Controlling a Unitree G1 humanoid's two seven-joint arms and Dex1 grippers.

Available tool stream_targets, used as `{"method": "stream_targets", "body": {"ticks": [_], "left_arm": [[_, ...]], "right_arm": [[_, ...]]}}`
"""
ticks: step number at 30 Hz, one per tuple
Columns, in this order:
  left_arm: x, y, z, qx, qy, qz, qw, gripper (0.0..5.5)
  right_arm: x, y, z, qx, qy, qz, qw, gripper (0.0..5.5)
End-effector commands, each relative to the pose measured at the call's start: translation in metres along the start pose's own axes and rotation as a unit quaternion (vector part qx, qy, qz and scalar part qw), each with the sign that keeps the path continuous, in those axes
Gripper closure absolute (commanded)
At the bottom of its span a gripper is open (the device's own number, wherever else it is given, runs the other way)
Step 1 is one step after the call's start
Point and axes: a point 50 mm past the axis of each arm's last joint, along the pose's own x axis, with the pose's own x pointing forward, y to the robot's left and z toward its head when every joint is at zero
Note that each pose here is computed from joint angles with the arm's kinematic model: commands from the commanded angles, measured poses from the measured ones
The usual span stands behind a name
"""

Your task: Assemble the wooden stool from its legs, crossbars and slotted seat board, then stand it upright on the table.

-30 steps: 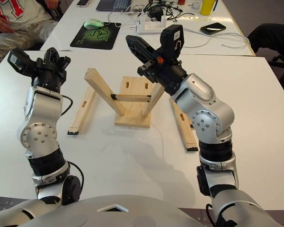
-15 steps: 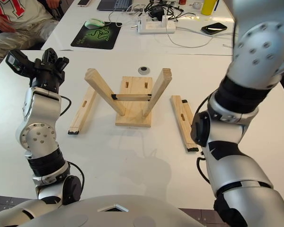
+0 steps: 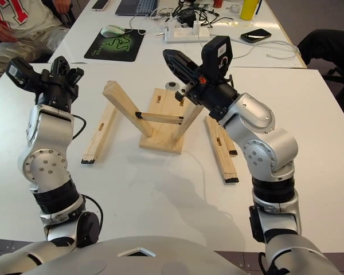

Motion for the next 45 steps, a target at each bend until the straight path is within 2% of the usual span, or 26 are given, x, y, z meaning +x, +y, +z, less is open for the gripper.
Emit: {"method": "stream_targets", "body": {"ticks": [1, 7, 11, 14, 16, 19, 23, 27, 32, 36, 40, 45], "left_arm": [[0.002, -0.005, 0.006, 0.007, -0.007, -0.009, 1.000, 5.50], [0.015, -0.022, 0.026, 0.034, -0.024, -0.066, 0.997, 5.50], [0.034, -0.053, 0.046, 0.042, -0.029, -0.144, 0.988, 5.50], [0.043, -0.080, 0.054, 0.009, -0.017, -0.201, 0.979, 5.50], [0.045, -0.084, 0.055, 0.002, -0.013, -0.211, 0.977, 5.50], [0.043, -0.124, 0.063, 0.006, -0.002, -0.303, 0.953, 5.50], [0.042, -0.111, 0.024, 0.032, 0.068, -0.296, 0.952, 5.50], [0.042, -0.102, 0.005, 0.037, 0.104, -0.284, 0.952, 5.50], [0.046, -0.053, -0.049, 0.072, 0.194, -0.192, 0.959, 5.50], [0.039, -0.044, -0.073, 0.077, 0.233, -0.177, 0.953, 5.50], [0.041, -0.065, -0.047, 0.059, 0.169, -0.206, 0.962, 5.50], [0.038, -0.114, 0.045, 0.023, 0.000, -0.278, 0.960, 5.50]], "right_arm": [[0.012, -0.011, 0.014, 0.016, -0.053, -0.039, 0.998, 5.48], [0.019, -0.017, 0.058, 0.005, -0.142, -0.049, 0.989, 5.48], [0.022, -0.024, 0.085, -0.005, -0.189, -0.064, 0.980, 5.48], [0.022, -0.031, 0.089, -0.009, -0.198, -0.078, 0.977, 5.48], [0.023, -0.033, 0.089, -0.009, -0.198, -0.080, 0.977, 5.48], [0.021, -0.038, 0.084, -0.013, -0.199, -0.094, 0.976, 5.48], [0.019, -0.039, 0.080, -0.014, -0.198, -0.098, 0.975, 5.48], [0.017, -0.039, 0.077, -0.014, -0.193, -0.102, 0.976, 5.48], [0.017, -0.039, 0.075, -0.015, -0.189, -0.103, 0.977, 5.48], [0.017, -0.041, 0.072, -0.016, -0.182, -0.106, 0.977, 5.48], [0.017, -0.041, 0.072, -0.018, -0.181, -0.107, 0.977, 5.48], [0.014, -0.047, 0.066, -0.023, -0.168, -0.126, 0.977, 5.48]]}}
